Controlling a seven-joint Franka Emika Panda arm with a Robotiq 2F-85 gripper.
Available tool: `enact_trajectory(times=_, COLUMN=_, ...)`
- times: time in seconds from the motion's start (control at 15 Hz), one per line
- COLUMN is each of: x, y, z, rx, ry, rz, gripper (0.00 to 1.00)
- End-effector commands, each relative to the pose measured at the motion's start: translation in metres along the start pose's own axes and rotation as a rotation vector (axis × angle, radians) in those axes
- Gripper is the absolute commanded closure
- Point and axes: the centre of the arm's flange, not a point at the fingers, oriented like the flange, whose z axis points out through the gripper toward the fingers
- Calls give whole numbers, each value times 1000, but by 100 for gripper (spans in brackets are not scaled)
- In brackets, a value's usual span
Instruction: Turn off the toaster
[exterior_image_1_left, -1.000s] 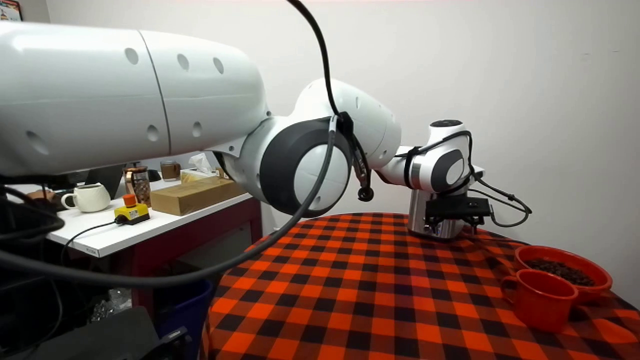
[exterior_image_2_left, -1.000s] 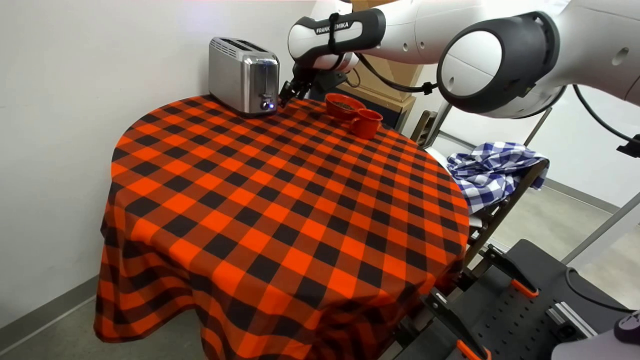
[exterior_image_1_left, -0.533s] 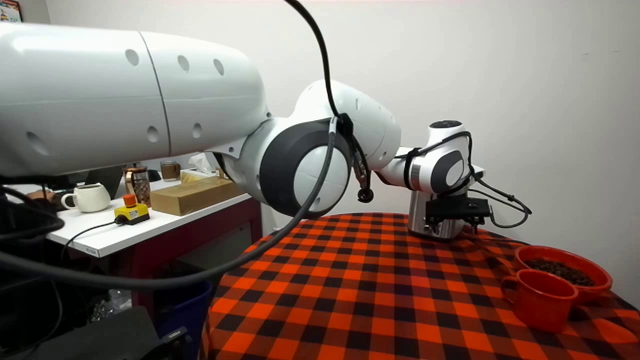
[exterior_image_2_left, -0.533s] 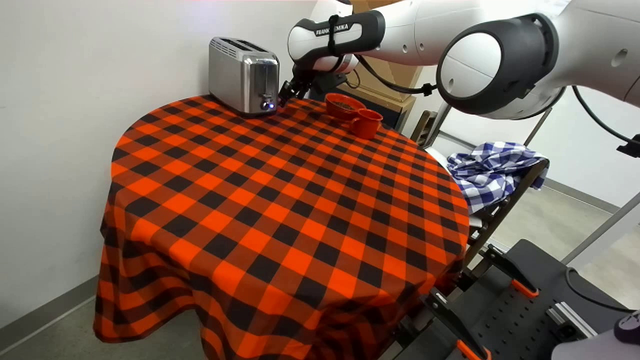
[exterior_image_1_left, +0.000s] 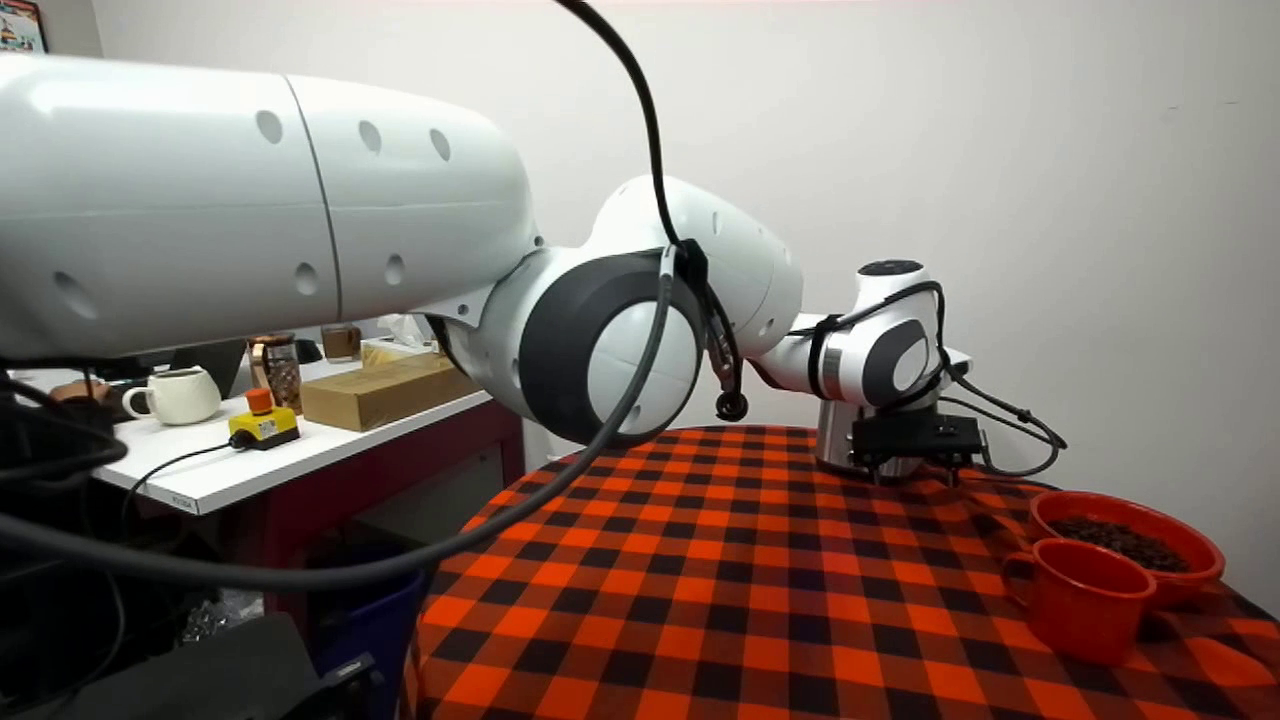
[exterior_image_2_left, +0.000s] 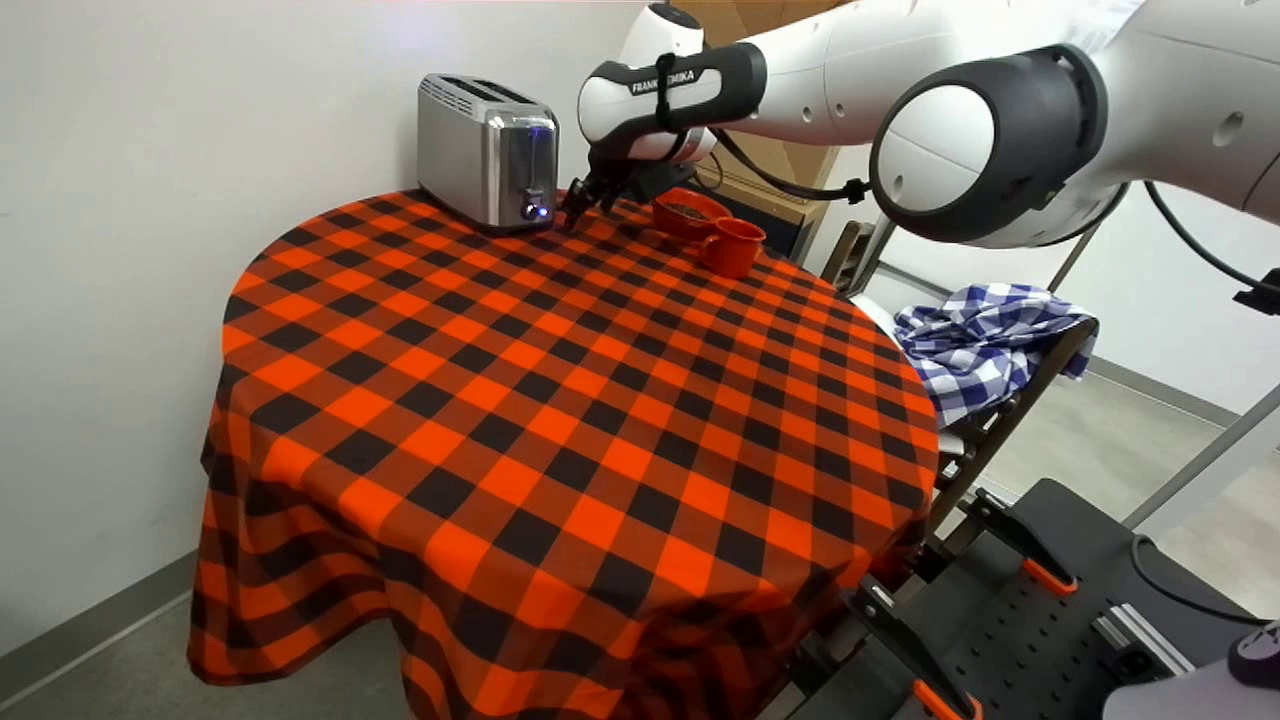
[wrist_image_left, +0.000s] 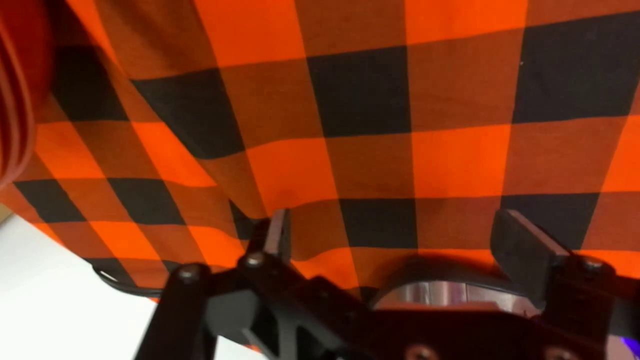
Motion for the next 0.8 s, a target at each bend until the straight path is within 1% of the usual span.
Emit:
enact_trajectory(times=0.0, x=7, y=3, z=14, rx=-32, ry=58, rz=40, gripper=0)
enact_trajectory(times=0.33, x=21, y=4, z=13, rx=-45, ry=148, rz=91, gripper=0)
enact_trajectory(times=0.47, x=26, y=2, z=14, rx=-32, ry=163, rz=99, gripper=0)
enact_trajectory(times=0.73, x=33, y=-1, z=24, rx=0, ry=160, rz=120, gripper=0)
